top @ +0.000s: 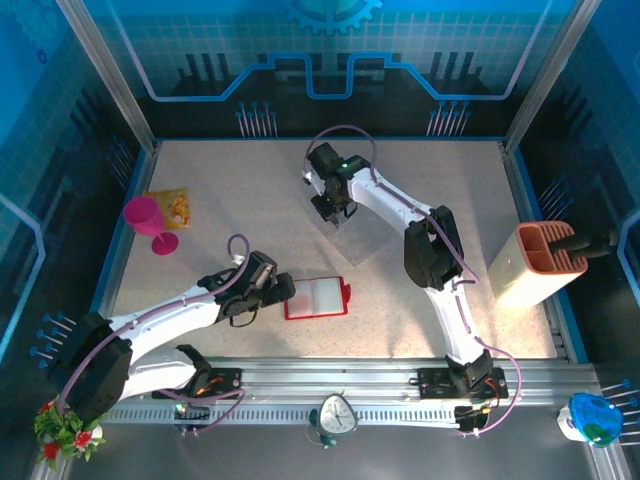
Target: Put the credit cards into the card holder
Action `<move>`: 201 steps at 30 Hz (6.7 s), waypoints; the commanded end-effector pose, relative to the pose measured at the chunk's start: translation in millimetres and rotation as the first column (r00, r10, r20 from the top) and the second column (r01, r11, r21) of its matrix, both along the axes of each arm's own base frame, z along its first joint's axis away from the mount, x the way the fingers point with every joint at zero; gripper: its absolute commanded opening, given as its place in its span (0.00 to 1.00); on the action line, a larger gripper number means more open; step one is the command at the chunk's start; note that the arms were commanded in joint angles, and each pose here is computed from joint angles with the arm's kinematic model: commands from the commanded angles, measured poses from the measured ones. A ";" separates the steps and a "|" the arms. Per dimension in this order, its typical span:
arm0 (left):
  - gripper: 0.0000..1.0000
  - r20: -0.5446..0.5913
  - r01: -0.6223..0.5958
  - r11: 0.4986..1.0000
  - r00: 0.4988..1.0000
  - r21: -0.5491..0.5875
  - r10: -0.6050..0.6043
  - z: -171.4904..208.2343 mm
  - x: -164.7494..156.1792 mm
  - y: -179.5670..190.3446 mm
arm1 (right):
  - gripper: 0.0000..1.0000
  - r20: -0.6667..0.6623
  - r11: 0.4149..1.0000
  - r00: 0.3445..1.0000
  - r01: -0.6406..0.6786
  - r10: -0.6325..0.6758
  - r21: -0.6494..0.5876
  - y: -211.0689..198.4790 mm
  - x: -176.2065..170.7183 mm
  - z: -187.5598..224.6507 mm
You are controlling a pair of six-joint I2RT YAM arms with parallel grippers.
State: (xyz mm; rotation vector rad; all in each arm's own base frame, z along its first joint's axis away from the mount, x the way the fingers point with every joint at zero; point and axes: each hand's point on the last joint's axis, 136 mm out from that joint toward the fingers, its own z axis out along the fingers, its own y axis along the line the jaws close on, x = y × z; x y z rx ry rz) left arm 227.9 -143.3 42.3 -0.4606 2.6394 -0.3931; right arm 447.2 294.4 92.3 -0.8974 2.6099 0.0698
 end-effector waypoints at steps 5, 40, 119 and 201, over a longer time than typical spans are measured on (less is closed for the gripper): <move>0.99 0.014 0.027 1.000 1.000 -0.004 -0.027 13.5 6.2 -6.3 | 0.00 0.059 0.994 0.995 -0.085 0.081 0.074 5.8 -2.7 42.7; 0.99 -0.032 0.158 0.977 0.987 0.141 -0.155 14.4 -0.2 -20.0 | 0.00 -0.168 0.470 0.958 0.261 -0.231 0.843 -1.5 -170.1 60.3; 0.99 -0.178 0.134 0.945 0.980 0.299 -0.083 -46.3 -36.3 7.9 | 0.00 -0.363 0.477 0.873 0.483 -0.325 0.734 7.4 -221.4 -65.0; 0.99 -0.169 0.036 0.963 0.986 0.268 0.010 -44.3 -26.0 24.9 | 0.00 -0.189 0.891 0.976 0.176 -0.104 0.419 43.4 -208.6 -38.5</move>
